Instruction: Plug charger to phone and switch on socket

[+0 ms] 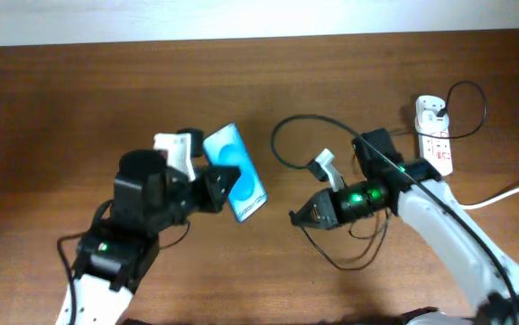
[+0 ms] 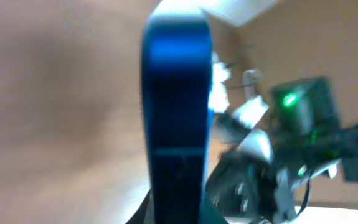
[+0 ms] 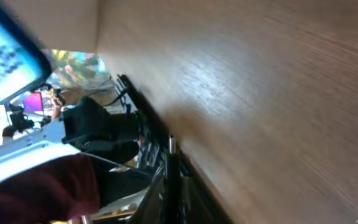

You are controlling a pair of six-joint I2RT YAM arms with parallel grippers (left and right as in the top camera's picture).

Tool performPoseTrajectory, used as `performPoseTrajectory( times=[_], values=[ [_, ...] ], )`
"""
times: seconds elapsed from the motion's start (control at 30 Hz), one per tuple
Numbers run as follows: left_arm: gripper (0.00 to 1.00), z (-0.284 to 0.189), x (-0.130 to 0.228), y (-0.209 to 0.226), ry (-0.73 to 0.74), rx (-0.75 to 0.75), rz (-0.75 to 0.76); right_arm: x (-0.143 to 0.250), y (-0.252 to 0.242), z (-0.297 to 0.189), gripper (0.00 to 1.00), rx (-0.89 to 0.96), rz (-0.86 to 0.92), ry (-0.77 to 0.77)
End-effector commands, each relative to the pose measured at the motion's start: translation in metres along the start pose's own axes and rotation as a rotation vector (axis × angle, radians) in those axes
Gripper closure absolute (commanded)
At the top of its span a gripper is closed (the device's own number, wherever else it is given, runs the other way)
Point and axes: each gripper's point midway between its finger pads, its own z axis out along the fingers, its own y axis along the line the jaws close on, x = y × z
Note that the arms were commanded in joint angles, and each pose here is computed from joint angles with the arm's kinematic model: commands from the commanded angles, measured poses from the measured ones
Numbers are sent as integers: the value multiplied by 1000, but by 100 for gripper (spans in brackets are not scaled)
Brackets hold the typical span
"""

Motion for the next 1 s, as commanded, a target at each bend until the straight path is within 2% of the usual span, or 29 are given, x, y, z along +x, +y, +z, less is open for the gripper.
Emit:
performPoseTrajectory(
  times=[0.0,0.13,0.17,0.33,0.43,0.57,0.67,0.83,0.97],
  values=[
    [100,6,-6,-45,41,253,105,23,23,-14,96,-20,-101,15],
    [100,3,-16,-67,17,364,136,53,65,-26,96,-180,-169,41],
    [100,-2,-20,-79,1,421,178,55,70,-27,96,-213,-180,39],
    [100,-15,-46,-105,-112,510,199,52,95,-34,96,-366,-222,-4],
    [100,-20,-53,-112,-146,537,212,51,100,-35,96,-395,-222,-12],
    [100,-19,-58,-110,-174,516,206,64,126,-29,96,-519,-365,16],
    [100,-20,-61,-111,-192,516,213,69,129,-22,96,-532,-371,54],
    [100,-25,-69,-116,-239,528,239,51,116,-9,96,-583,-299,62],
    [100,-22,-67,-113,-216,519,200,42,96,3,96,-481,-482,41]
  ],
)
